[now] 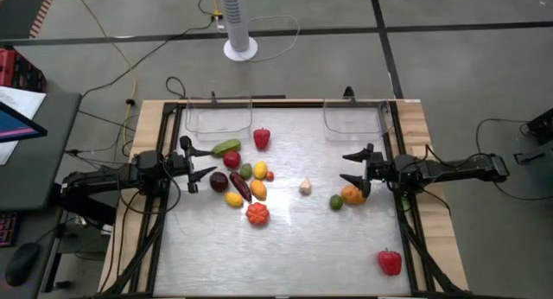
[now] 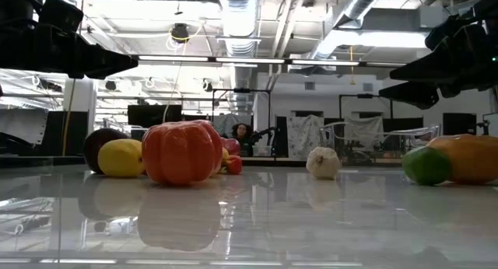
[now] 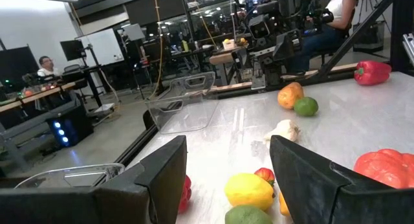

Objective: Sort produce into baskets

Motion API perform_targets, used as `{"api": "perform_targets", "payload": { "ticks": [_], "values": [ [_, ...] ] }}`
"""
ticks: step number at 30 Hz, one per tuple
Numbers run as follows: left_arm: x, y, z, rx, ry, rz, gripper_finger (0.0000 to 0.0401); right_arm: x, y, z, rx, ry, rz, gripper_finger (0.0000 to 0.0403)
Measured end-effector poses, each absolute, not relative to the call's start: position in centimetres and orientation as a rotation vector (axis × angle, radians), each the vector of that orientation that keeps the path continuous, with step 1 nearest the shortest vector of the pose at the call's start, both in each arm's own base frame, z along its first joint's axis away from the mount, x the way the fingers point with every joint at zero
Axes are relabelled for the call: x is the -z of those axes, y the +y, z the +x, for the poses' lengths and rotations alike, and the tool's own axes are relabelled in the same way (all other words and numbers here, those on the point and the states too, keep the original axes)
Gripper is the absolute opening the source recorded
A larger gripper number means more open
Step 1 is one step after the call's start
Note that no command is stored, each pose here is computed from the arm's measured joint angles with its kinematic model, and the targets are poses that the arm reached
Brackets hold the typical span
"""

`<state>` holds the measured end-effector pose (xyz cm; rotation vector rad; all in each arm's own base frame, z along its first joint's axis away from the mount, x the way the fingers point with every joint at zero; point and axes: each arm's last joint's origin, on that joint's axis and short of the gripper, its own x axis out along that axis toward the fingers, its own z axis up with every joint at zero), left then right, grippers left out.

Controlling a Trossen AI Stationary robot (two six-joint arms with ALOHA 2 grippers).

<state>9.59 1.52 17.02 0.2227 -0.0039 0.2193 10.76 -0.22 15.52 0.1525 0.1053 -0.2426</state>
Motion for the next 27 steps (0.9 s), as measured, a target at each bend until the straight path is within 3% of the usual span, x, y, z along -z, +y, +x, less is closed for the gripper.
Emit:
{"api": "perform_targets", "payload": {
  "ticks": [11, 19, 27],
  "values": [
    [-17.08, 1.52, 9.59, -0.219, -0.007, 0.246, 0.0210, -15.51, -0.22, 10.76, 0.242, 0.106, 0.152, 0.0372],
    [-17.10, 1.47, 9.60, -0.197, -0.056, -0.189, 0.0210, -15.50, -0.21, 10.76, 0.242, 0.106, 0.152, 0.0372],
    [-17.20, 1.83, 9.50, -0.320, -0.102, -0.334, 0.0210, -15.52, -0.23, 10.76, 0.244, 0.105, 0.152, 0.0372]
  ]
}}
